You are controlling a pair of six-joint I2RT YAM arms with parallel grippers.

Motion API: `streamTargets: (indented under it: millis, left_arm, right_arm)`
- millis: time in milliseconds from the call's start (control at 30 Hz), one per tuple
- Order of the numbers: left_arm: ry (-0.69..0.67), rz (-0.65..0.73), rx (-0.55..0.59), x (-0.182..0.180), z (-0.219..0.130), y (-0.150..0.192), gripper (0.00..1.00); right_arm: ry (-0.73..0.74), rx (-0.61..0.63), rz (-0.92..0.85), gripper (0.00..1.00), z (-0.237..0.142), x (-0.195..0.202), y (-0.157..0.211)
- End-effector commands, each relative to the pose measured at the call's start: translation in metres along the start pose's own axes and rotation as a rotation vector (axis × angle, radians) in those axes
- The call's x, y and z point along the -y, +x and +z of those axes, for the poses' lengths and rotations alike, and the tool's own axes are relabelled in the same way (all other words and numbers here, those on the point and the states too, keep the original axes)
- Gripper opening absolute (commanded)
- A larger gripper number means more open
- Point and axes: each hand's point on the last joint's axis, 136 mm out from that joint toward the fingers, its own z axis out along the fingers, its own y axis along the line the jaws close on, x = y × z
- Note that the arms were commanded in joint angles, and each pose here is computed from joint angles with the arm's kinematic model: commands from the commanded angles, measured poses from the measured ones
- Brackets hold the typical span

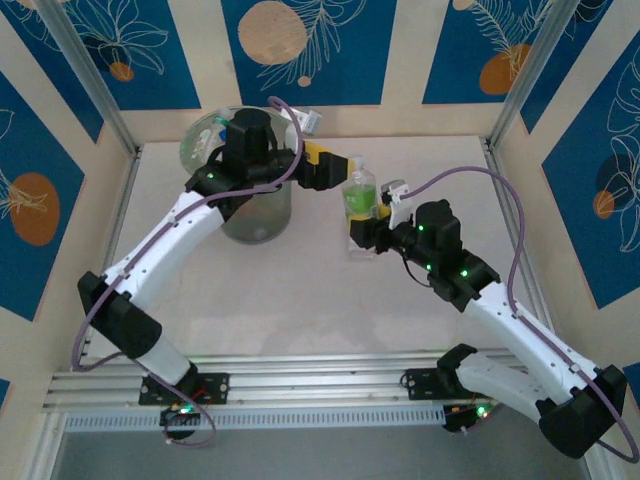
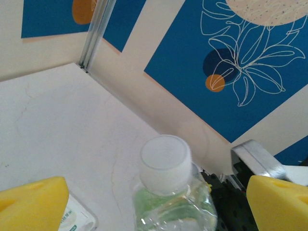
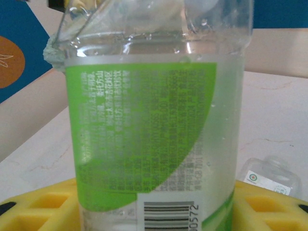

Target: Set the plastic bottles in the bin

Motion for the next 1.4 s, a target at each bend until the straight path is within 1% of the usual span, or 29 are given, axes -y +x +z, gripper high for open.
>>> streamTargets:
  millis: [0, 67, 133, 267, 433, 567, 633, 667, 733, 767, 800, 1000, 1167, 1267, 1367]
  left_arm:
    - [0.059, -0.008, -0.005, 0.016, 0.005, -0.004, 0.95]
    - [0.067, -0.007, -0.016, 0.019, 0.009, -0.002, 0.94]
    - [0.078, -0.007, -0.025, 0.023, 0.013, 0.0, 0.91]
    - [0.094, -0.015, -0.039, 0.025, 0.02, 0.003, 0.77]
    - [0.089, -0.018, -0.042, 0.024, 0.022, 0.004, 0.5]
    - [0.079, -0.014, -0.037, 0.024, 0.02, 0.003, 0.26]
    - [0.069, -0.001, -0.031, 0.024, 0.018, 0.002, 0.2]
    - [0.058, 0.01, -0.026, 0.023, 0.016, 0.0, 0.18]
    - [0.025, 0.044, -0.004, 0.022, 0.011, -0.006, 0.18]
    - [0.005, 0.069, 0.017, 0.022, 0.006, -0.012, 0.17]
    - [-0.025, 0.097, 0.039, 0.02, 0.001, -0.017, 0.17]
    - [-0.249, 0.245, 0.179, 0.0, -0.041, -0.067, 0.13]
    - [-0.423, 0.308, 0.279, -0.026, -0.08, -0.11, 0.13]
    - [-0.544, 0.325, 0.311, -0.049, -0.104, -0.128, 0.13]
    - [-0.663, 0.32, 0.299, -0.078, -0.125, -0.137, 0.13]
  right_arm:
    - [-0.007, 0.082, -0.049, 0.58, -0.004, -0.009, -0.027]
    - [-0.01, 0.085, -0.057, 0.58, -0.004, -0.011, -0.028]
    - [-0.013, 0.087, -0.061, 0.58, -0.003, -0.013, -0.029]
    - [-0.012, 0.089, -0.066, 0.58, -0.002, -0.015, -0.03]
    - [-0.008, 0.09, -0.072, 0.58, -0.001, -0.017, -0.031]
    - [0.0, 0.088, -0.071, 0.58, -0.001, -0.016, -0.031]
    - [0.003, 0.085, -0.071, 0.6, -0.001, -0.016, -0.031]
    - [0.007, 0.081, -0.069, 0.64, -0.001, -0.016, -0.03]
    - [0.021, 0.075, -0.06, 0.79, -0.002, -0.015, -0.031]
    - [0.03, 0.072, -0.054, 0.97, -0.004, -0.013, -0.032]
    - [0.033, 0.067, -0.049, 0.99, -0.006, -0.014, -0.033]
    - [0.066, 0.039, -0.004, 0.99, -0.018, -0.01, -0.034]
    - [0.107, 0.002, 0.03, 0.99, -0.025, -0.004, -0.03]
    - [0.116, -0.017, 0.044, 0.99, -0.027, -0.003, -0.026]
    - [0.126, -0.027, 0.053, 0.99, -0.029, -0.001, -0.024]
